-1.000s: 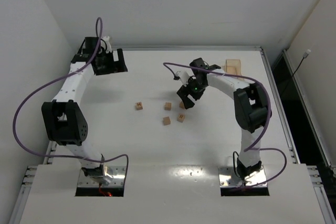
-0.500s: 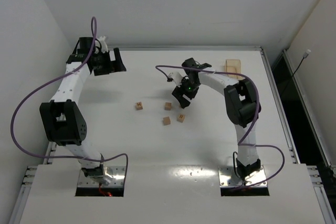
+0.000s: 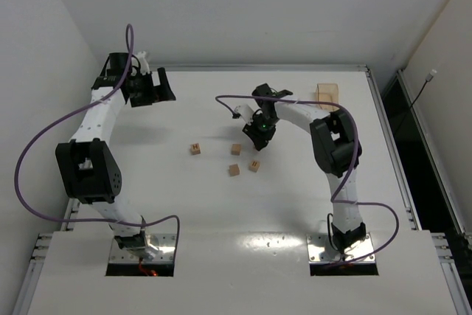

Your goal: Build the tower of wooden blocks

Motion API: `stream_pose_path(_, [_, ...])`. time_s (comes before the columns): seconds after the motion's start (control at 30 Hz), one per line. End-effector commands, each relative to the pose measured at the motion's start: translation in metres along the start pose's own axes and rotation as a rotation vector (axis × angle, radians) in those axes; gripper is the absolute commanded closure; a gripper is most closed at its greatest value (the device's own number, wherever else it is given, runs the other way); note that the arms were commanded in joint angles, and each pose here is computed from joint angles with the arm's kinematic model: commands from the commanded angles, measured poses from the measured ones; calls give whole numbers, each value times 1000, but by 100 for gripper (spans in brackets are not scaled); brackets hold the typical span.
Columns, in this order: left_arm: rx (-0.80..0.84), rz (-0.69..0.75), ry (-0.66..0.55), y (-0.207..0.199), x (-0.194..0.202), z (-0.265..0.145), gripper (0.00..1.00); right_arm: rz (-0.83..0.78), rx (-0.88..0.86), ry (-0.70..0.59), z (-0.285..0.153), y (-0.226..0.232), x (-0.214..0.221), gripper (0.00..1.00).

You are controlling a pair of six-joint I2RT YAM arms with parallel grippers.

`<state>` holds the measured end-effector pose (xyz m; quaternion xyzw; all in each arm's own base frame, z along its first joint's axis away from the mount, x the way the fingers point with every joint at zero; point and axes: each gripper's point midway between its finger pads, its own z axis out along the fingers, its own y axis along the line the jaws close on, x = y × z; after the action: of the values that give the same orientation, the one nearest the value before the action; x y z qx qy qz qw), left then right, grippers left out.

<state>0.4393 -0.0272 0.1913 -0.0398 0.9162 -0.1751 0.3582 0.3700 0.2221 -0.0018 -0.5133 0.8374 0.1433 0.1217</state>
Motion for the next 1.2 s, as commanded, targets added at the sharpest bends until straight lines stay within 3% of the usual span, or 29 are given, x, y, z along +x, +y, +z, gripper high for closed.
stream_pose_path(0.0, [18, -2, -19, 2, -5, 1, 0, -47, -8, -26, -7, 4, -14, 83])
stream_pose_path(0.13, [39, -6, -6, -1, -1, 2, 0, -139, 15, -60, -31, 9, -23, 93])
stream_pose_path(0.37, [63, 2, -2, -5, 3, 0, 0, -390, -30, -84, -75, 29, -24, 96])
stream_pose_path(0.53, [52, 8, 5, -3, 4, 0, 0, -472, -102, -72, -92, 45, -45, 96])
stream_pose_path(0.8, [44, 24, -12, -3, -8, -2, 0, -468, -220, -15, -70, 67, -53, 96])
stream_pose_path(1.17, [42, 17, 5, -2, -4, 0, 0, -360, -181, 9, -45, 60, -64, 96])
